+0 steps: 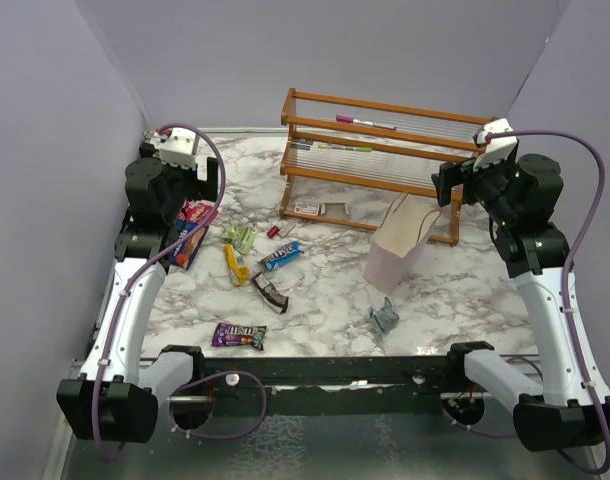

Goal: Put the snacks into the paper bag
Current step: Adjust the paper bag at the center of the board.

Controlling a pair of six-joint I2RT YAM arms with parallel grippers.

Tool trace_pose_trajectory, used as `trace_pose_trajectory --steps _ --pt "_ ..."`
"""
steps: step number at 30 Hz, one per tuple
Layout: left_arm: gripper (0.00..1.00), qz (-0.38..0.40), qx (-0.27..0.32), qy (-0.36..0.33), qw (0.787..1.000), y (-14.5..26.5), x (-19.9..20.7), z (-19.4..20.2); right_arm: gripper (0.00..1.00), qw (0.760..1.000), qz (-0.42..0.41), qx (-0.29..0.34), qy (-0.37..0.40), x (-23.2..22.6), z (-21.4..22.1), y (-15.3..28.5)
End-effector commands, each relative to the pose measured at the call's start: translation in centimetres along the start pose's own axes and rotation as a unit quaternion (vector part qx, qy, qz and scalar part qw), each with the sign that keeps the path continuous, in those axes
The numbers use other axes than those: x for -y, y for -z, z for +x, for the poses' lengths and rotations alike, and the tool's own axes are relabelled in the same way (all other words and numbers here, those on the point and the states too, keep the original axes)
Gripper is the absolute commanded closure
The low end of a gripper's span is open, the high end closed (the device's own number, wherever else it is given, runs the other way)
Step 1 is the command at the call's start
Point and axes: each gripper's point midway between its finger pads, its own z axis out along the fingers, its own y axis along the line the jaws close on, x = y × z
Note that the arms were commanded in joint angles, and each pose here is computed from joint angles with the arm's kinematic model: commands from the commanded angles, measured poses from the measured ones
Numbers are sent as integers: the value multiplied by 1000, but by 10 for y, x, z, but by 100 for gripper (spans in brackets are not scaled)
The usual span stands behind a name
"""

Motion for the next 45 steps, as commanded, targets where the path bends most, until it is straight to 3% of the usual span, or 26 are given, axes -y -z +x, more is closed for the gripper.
trace_pose_trajectory --steps 1,15,24,33,45 --pt "1 4 25 3 1000 5 0 -13 1 1000 -5 12 3 -2 -7 -1" --pt "1 8 15 -8 1000 4 1 -7 1 1000 -10 -2 22 -2 -2 2" --pt "1 41 1 -18 999 0 12 5 1 995 -99 -15 28 -34 0 15" --pt "1 44 -6 -16 999 -6 14 15 1 982 -175 -68 -19 -64 17 34" --pt "1 73 -9 -11 997 -14 24 24 8 971 -141 -180 -65 -60 70 32"
